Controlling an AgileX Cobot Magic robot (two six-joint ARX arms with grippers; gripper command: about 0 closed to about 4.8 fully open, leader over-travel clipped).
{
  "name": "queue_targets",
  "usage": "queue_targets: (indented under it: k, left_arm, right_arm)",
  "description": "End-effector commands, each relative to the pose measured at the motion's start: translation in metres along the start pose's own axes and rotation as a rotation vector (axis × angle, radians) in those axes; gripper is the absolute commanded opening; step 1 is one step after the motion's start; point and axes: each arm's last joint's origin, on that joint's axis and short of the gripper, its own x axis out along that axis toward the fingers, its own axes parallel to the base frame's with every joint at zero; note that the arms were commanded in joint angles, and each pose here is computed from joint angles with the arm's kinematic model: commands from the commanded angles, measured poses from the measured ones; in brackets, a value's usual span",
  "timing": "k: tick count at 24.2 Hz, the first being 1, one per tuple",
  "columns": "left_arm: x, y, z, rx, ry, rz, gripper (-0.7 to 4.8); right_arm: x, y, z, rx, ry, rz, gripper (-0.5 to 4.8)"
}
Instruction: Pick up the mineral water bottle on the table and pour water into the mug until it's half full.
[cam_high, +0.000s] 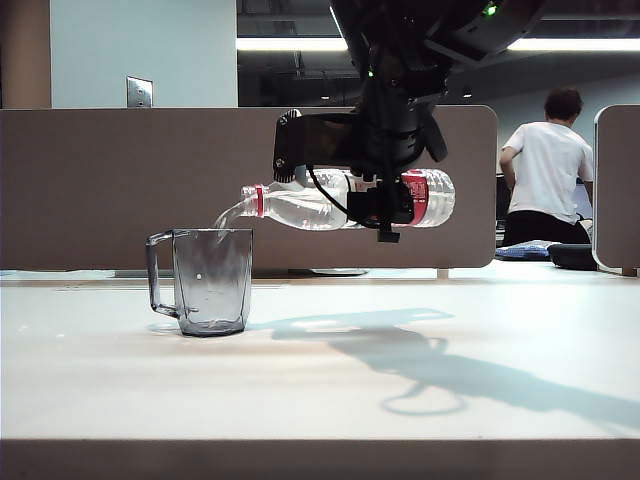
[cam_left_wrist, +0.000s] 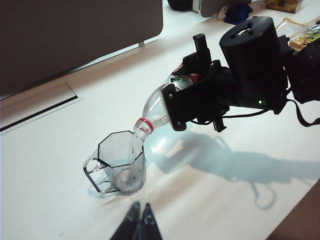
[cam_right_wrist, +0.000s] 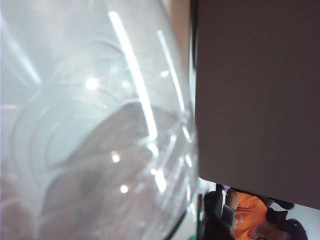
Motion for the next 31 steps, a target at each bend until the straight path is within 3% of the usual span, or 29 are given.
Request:
queue_targets:
  k: [1, 14, 31]
  left_arm:
    - [-0.003, -0.001, 0.001, 0.001, -0.012, -0.005, -0.04]
    - [-0.003, -0.002, 0.001, 0.003, -0.014, -0.01, -0.04]
    - [-0.004, -0.003, 0.001, 0.008, -0.018, -0.021, -0.04]
  right_arm:
    - [-0.004, -0.014, 0.001, 0.039, -0.001, -0.072, 2.82]
    - [-0.005, -0.032, 0.004, 0.079, -0.017, -0.121, 2.82]
    - [-0.004, -0.034, 0.002, 0.072, -0.006, -0.108, 2.81]
